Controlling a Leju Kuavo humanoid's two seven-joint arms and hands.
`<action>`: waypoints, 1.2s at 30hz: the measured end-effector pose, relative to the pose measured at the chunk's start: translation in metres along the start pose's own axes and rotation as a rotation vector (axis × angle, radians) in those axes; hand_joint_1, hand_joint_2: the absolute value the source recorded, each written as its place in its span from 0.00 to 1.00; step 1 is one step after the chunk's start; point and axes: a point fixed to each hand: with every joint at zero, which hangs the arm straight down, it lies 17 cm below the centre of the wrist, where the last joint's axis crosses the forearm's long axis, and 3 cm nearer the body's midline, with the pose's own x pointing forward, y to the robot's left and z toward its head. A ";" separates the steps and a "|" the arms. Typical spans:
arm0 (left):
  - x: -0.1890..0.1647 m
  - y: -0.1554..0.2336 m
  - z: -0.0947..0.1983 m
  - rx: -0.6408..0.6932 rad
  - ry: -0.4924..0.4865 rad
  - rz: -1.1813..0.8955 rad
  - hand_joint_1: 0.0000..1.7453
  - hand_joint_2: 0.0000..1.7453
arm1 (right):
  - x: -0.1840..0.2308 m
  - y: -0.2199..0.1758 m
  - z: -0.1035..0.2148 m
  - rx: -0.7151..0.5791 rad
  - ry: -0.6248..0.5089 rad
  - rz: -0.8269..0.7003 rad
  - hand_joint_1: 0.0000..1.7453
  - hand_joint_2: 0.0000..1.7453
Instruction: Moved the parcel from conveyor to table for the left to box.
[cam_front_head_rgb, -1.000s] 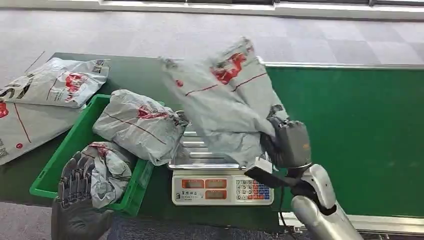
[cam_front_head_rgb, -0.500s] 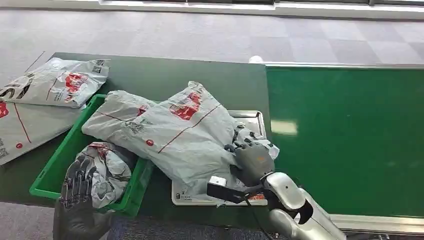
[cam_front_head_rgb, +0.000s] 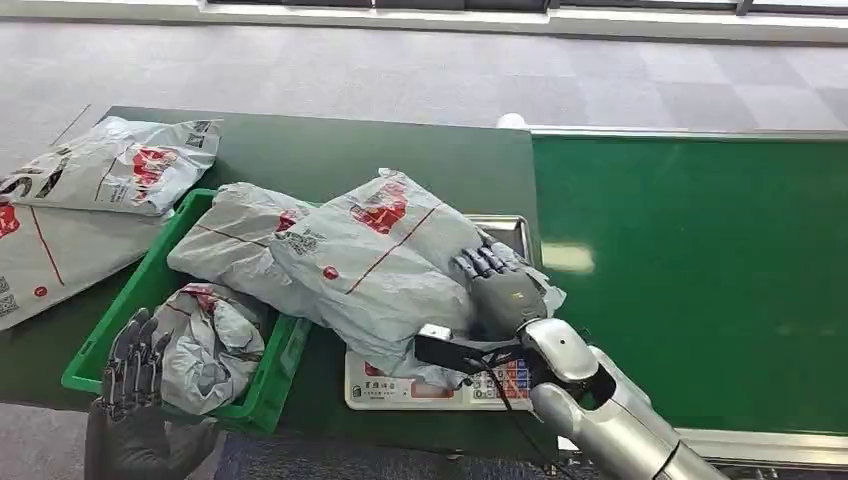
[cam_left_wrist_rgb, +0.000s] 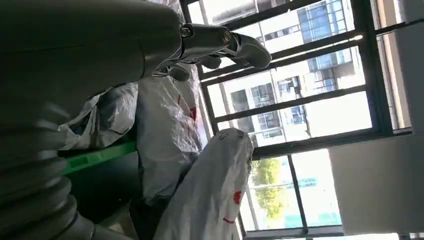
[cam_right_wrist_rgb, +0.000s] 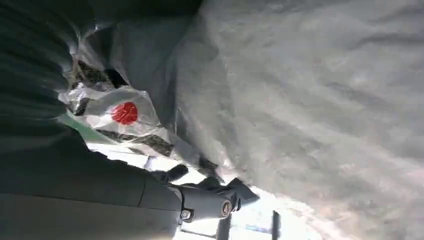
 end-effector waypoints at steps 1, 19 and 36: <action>0.001 -0.001 -0.001 -0.009 -0.007 -0.011 0.00 1.00 | 0.010 -0.003 0.001 -0.017 -0.055 -0.070 0.00 0.00; 0.013 -0.011 -0.059 -0.053 -0.124 -0.351 0.00 1.00 | 0.036 -0.177 0.087 -0.762 -0.430 -0.716 0.00 1.00; 0.010 -0.091 -0.117 -0.248 -0.158 -0.656 0.00 1.00 | -0.019 -0.216 0.218 -1.437 -0.255 -0.930 0.00 1.00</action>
